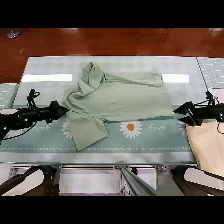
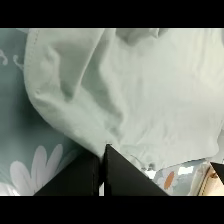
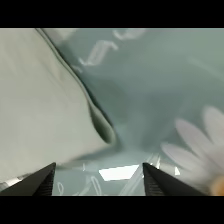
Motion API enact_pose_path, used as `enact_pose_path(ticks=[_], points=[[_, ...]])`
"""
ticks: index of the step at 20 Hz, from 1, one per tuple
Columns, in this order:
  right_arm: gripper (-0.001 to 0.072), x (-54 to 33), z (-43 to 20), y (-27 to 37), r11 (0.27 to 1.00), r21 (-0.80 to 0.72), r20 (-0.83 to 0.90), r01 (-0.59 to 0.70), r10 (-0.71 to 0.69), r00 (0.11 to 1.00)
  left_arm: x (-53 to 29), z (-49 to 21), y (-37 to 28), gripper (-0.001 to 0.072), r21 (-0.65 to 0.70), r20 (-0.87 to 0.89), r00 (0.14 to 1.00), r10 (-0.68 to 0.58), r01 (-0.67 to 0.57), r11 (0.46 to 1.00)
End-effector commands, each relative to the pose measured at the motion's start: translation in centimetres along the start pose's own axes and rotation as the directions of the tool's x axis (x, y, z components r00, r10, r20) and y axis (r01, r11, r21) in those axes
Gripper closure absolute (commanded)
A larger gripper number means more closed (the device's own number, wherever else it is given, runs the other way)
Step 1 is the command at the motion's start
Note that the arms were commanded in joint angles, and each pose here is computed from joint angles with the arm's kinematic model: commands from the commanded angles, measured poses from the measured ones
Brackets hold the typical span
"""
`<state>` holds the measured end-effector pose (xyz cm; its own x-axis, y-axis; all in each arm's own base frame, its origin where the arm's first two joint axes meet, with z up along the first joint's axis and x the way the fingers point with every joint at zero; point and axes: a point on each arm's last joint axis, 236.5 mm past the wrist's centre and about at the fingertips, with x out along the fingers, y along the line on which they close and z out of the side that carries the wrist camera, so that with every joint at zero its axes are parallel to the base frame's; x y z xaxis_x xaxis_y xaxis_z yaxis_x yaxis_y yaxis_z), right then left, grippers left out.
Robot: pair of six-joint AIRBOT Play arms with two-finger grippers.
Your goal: Fold the shirts.
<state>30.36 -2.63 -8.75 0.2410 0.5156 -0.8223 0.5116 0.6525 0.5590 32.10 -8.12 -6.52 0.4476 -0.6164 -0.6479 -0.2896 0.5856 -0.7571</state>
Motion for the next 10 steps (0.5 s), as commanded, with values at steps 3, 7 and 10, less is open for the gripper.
enact_pose_path(ticks=[3, 7, 10], points=[[0.0095, 3.9, 1.8, 3.1, 1.000, 0.005, -0.049, -0.010, 0.010, 0.999, -0.1, 0.1, -0.2, 0.0681, 0.003, -0.001, 1.000, -0.004, 0.004, 1.000], [0.0491, 5.1, 2.9, 6.6, 0.997, -0.073, -0.061, -0.013, 0.008, 0.998, -0.1, 0.0, -0.4, 0.0681, 0.006, -0.007, 1.000, -0.012, 0.012, 1.000], [0.0681, 2.2, 3.9, 12.3, 0.962, -0.262, -0.072, -0.078, 0.061, 0.996, -1.5, 1.6, -3.8, 0.0681, 0.082, 0.009, 0.998, -0.070, 0.069, 0.994]])
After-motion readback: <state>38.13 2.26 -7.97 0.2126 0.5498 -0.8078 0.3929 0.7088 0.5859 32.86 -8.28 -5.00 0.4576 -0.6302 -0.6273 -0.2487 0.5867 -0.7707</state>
